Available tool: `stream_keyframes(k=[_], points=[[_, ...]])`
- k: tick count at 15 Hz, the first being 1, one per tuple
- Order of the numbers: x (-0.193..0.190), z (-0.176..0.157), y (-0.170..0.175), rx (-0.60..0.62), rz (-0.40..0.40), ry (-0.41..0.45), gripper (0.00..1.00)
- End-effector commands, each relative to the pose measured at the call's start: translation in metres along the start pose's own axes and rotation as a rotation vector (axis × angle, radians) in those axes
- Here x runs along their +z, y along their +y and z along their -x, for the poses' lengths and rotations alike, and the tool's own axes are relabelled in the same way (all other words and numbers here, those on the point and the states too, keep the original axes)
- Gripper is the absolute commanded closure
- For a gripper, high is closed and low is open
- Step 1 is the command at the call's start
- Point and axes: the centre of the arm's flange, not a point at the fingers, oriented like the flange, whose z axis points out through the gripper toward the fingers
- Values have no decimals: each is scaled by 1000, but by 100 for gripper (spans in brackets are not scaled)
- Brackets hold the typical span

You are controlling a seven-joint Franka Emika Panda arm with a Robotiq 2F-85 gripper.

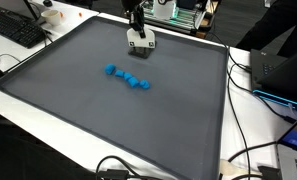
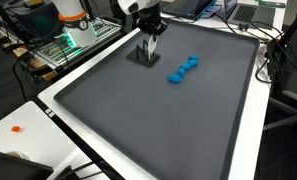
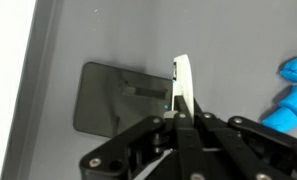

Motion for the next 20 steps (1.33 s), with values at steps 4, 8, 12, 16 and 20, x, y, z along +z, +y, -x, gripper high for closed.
stream_keyframes(k=[4,8,12,16,20], points=[[19,1,17,79,-77,18,99],[24,-3,20,113,-98,26,99],[26,-6,21,123,-110,43,99],[30,-7,17,124,-123,56,99],[34,-8,15,125,-127,64,99]])
